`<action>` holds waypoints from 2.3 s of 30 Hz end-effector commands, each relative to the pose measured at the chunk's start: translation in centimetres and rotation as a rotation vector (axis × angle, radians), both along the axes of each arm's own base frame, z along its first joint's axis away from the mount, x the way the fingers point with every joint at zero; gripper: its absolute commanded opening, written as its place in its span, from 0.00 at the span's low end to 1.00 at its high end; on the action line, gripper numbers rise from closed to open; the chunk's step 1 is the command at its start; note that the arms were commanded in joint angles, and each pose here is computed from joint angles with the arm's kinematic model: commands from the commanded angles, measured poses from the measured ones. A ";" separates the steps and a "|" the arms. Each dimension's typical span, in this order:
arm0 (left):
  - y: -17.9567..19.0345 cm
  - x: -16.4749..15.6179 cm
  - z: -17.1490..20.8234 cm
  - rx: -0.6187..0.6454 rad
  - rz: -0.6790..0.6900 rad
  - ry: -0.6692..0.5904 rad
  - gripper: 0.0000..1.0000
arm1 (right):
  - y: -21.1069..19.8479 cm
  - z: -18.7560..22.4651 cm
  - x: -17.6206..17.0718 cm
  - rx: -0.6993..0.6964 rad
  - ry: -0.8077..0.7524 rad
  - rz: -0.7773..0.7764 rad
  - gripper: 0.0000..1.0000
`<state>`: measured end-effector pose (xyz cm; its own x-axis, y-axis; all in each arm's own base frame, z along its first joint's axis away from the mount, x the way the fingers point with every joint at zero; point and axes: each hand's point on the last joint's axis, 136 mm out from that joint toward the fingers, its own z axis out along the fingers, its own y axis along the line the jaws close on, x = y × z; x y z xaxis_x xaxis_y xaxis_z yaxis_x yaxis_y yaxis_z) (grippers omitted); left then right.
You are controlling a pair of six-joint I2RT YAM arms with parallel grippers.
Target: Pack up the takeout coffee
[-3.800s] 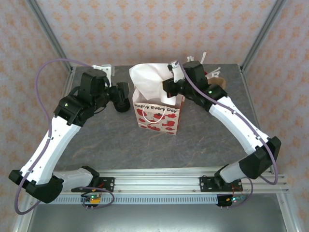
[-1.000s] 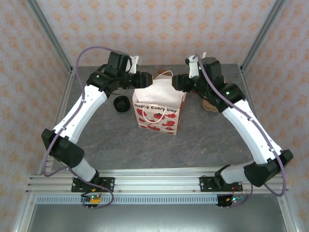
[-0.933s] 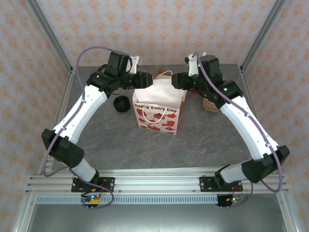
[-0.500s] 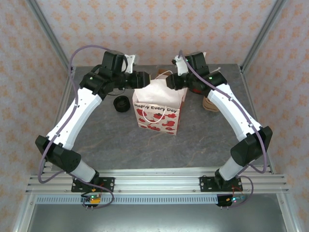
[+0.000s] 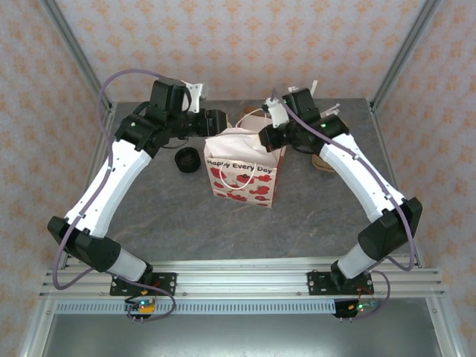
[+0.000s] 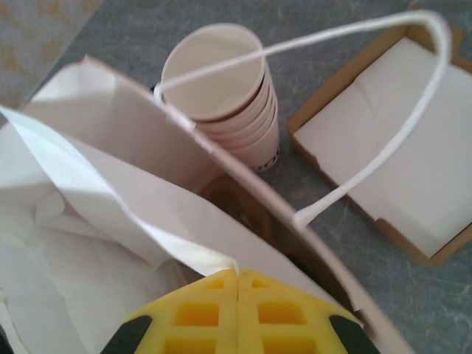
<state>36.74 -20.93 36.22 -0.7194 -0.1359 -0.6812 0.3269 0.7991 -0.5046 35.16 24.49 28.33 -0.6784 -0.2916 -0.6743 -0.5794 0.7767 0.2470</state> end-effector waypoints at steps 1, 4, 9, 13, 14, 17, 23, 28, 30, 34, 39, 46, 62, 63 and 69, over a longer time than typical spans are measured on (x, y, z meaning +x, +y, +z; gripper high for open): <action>0.7 -0.8 0.4 0.027 0.008 -0.030 0.52 | -0.7 -0.7 -1.6 -0.074 0.011 0.015 0.05; 0.8 -0.8 0.2 0.029 0.011 -0.025 0.52 | -1.0 -1.2 -1.3 -0.116 0.012 -0.007 0.06; 0.8 -0.9 0.0 0.029 0.011 -0.021 0.52 | -1.2 -1.7 -1.0 -0.192 0.020 -0.020 0.07; 0.9 -0.9 -0.1 0.035 0.011 -0.021 0.52 | -1.6 -1.9 -1.4 -0.229 0.026 -0.022 0.11; 0.9 -0.9 -0.2 0.038 0.012 -0.020 0.52 | -1.7 -1.9 -1.5 -0.233 0.027 -0.021 0.12; 0.9 -1.0 -0.4 0.040 0.011 -0.015 0.52 | -1.8 -1.7 -2.0 -0.232 0.038 -0.010 0.15; 1.1 -1.2 -0.3 0.046 0.013 -0.021 0.53 | -1.9 -0.2 -2.9 -0.192 0.013 0.003 0.27; 1.2 -1.3 -0.1 0.050 0.015 -0.025 0.53 | -1.8 2.1 -3.9 -0.131 -0.026 0.012 0.36; 1.4 -1.3 -0.1 0.056 0.019 -0.027 0.53 | -2.0 3.2 -4.3 -0.104 -0.056 0.008 0.40; 1.8 -1.4 -0.1 0.069 0.032 -0.033 0.54 | -2.7 5.1 -4.8 -0.074 -0.113 -0.020 0.46; 3.5 -1.5 0.0 0.115 0.107 -0.065 0.59 | -5.3 7.0 -3.9 -0.087 -0.199 -0.158 0.52; 11.8 -2.4 -1.4 0.308 0.470 -0.186 0.69 | -15.1 8.2 -1.8 -0.155 -0.377 -0.666 0.71; 25.6 -6.0 -14.4 0.585 1.064 -0.326 1.00 | -27.9 -8.6 -4.1 -0.363 -0.485 -1.209 0.99; 25.6 -5.7 -15.1 0.612 1.049 -0.333 1.00 | -27.7 -9.1 -3.9 -0.358 -0.501 -1.196 0.99; 25.0 -3.6 -20.0 0.665 0.929 -0.326 1.00 | -27.9 -12.6 -2.6 -0.275 -0.530 -1.151 0.99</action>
